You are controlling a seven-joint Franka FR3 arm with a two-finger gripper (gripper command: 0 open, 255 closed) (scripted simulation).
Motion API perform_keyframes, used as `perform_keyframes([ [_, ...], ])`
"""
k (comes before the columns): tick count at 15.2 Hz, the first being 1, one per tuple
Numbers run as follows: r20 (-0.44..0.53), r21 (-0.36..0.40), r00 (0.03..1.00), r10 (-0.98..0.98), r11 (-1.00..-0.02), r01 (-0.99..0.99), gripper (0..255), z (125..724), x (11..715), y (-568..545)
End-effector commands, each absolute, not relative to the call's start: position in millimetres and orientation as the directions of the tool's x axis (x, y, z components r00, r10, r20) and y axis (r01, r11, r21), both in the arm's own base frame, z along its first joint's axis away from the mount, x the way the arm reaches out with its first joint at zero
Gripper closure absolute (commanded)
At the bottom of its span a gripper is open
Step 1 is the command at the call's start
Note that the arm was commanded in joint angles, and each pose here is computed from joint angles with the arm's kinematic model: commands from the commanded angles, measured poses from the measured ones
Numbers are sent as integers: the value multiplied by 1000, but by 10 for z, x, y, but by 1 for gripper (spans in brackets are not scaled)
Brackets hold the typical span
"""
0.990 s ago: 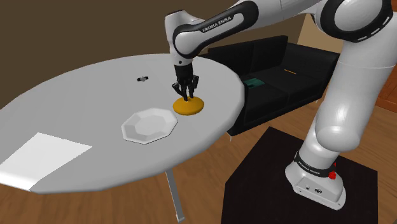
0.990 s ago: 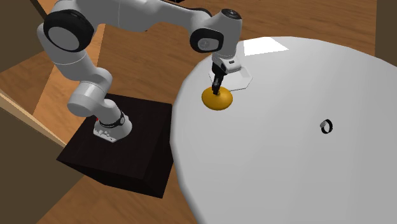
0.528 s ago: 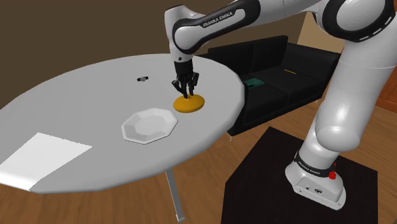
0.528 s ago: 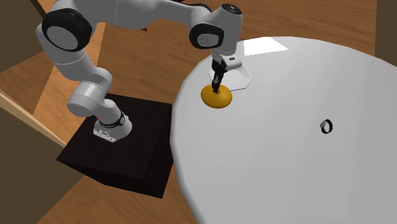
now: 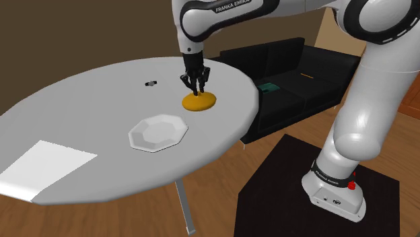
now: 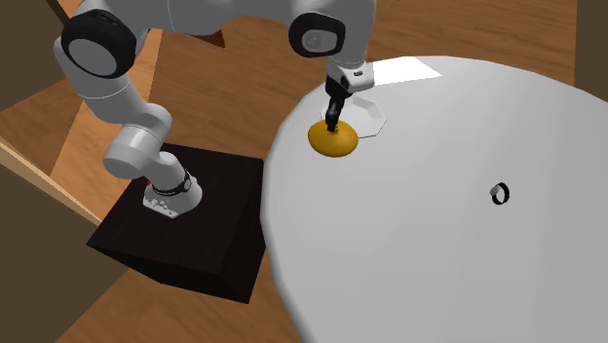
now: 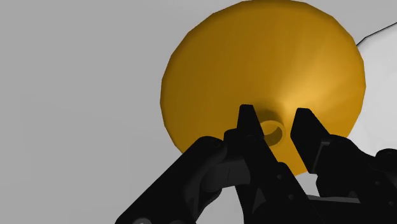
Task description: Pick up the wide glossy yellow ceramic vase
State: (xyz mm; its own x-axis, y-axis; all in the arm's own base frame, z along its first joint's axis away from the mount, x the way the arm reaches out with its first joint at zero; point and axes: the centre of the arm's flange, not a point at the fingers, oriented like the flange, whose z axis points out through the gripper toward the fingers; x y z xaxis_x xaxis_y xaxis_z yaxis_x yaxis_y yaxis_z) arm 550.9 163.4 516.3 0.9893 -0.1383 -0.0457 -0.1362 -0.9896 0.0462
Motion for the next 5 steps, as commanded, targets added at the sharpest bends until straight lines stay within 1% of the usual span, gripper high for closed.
perform_keyframes([
  [1, -46, 46, 989, -138, -990, -136, 255, 5264, 5514, 1635],
  [5, -46, 46, 989, -138, -990, -136, 255, 5377, 5514, 1635],
])
